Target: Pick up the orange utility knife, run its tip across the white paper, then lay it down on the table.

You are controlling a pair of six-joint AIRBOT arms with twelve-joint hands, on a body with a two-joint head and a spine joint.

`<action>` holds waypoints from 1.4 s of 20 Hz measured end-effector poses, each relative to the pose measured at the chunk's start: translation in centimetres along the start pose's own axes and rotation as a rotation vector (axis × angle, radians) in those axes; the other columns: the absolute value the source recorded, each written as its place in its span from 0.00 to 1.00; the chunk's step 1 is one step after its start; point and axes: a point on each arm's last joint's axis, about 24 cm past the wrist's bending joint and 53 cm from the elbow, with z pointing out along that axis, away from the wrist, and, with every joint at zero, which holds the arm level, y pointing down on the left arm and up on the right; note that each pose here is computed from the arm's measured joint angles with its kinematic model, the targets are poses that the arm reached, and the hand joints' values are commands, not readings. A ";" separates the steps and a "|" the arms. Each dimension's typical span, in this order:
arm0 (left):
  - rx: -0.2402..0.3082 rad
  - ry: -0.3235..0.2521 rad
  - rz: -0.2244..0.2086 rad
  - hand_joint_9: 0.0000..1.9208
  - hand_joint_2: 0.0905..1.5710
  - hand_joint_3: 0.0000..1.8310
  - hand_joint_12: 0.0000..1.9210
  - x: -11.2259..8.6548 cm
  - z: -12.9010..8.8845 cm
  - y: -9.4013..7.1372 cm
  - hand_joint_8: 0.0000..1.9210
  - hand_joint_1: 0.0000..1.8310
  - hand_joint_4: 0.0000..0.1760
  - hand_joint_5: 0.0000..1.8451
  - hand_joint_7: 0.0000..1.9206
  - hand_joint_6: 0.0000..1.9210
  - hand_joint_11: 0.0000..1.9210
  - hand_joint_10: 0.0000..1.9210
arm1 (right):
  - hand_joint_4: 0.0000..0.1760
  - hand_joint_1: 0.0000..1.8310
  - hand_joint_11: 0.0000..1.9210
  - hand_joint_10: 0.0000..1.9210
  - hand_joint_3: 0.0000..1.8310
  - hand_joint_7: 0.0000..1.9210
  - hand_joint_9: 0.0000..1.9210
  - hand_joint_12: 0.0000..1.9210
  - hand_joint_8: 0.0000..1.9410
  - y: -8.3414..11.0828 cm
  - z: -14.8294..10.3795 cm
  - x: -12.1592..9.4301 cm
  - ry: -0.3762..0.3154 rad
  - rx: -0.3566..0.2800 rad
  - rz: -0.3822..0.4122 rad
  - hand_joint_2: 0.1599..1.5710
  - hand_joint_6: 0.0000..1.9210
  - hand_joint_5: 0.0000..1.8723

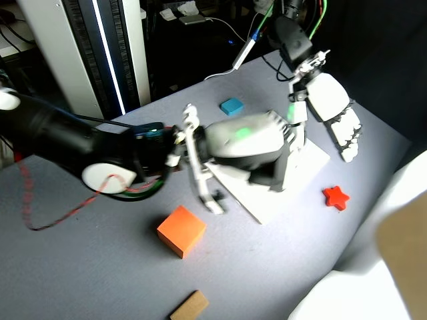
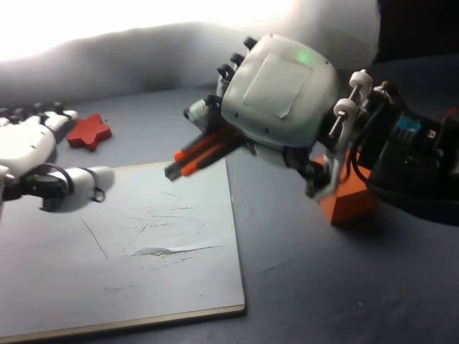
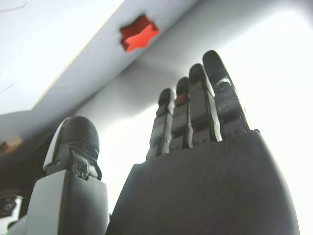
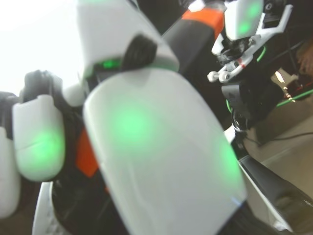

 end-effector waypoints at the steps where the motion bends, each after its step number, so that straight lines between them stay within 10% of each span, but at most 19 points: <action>1: 0.012 0.009 0.004 0.07 0.81 0.00 0.36 0.4 -0.3 -0.5 0.00 0.12 0.09 0.02 0.04 0.00 0.00 0.00 | 1.00 0.83 0.88 1.00 0.00 0.80 0.86 1.00 1.00 -0.2 -0.5 0.8 0.045 0.023 0.037 0.76 1.00 0.75; 7: 0.051 0.018 0.016 0.05 0.80 0.00 0.35 1.2 -0.8 -2.2 0.00 0.13 0.23 0.01 0.02 0.00 0.00 0.00 | 1.00 0.82 0.88 1.00 0.00 0.79 0.86 1.00 1.00 -0.5 -3.5 5.0 0.272 0.126 0.196 0.75 1.00 0.73; 22: 0.124 0.046 0.014 0.05 0.82 0.00 0.31 3.8 -2.1 -5.3 0.00 0.10 0.27 0.00 0.02 0.00 0.00 0.00 | 1.00 0.82 0.74 1.00 0.00 0.70 0.76 1.00 1.00 -0.7 -6.7 9.9 0.347 0.151 0.227 0.76 1.00 0.61; 23: 0.122 0.045 0.011 0.05 0.82 0.00 0.30 3.8 -2.1 -5.2 0.00 0.10 0.25 0.00 0.02 0.00 0.00 0.00 | 0.21 0.81 0.73 1.00 0.00 0.68 0.74 1.00 1.00 -0.3 -6.8 9.9 0.348 0.145 0.230 0.76 1.00 0.55; 24: 0.122 0.044 0.011 0.05 0.82 0.00 0.30 3.8 -2.1 -5.2 0.00 0.11 0.20 0.00 0.02 0.00 0.00 0.00 | 0.00 0.81 0.68 1.00 0.00 0.62 0.69 1.00 1.00 0.0 -6.9 9.9 0.348 0.140 0.233 0.76 1.00 0.45; 25: 0.123 0.042 0.014 0.05 0.82 0.00 0.27 3.8 -2.1 -5.2 0.00 0.11 0.16 0.00 0.03 0.00 0.00 0.00 | 0.00 0.61 0.62 1.00 0.06 0.57 0.64 1.00 1.00 0.2 -7.0 9.9 0.346 0.137 0.235 0.80 0.92 0.33; 26: 0.123 0.042 0.017 0.05 0.82 0.00 0.26 3.8 -2.1 -5.2 0.00 0.10 0.14 0.00 0.02 0.00 0.00 0.00 | 0.00 0.62 0.53 1.00 0.46 0.44 0.57 1.00 1.00 0.3 -7.3 10.0 0.347 0.136 0.235 0.56 0.93 0.33; 28: 0.112 0.047 0.012 0.05 0.82 0.00 0.28 4.0 -2.1 -4.8 0.00 0.09 0.19 0.00 0.01 0.00 0.00 0.00 | 0.00 0.60 0.28 0.98 0.17 0.32 0.27 1.00 0.90 0.0 -8.0 10.4 0.362 0.147 0.235 0.73 0.81 0.32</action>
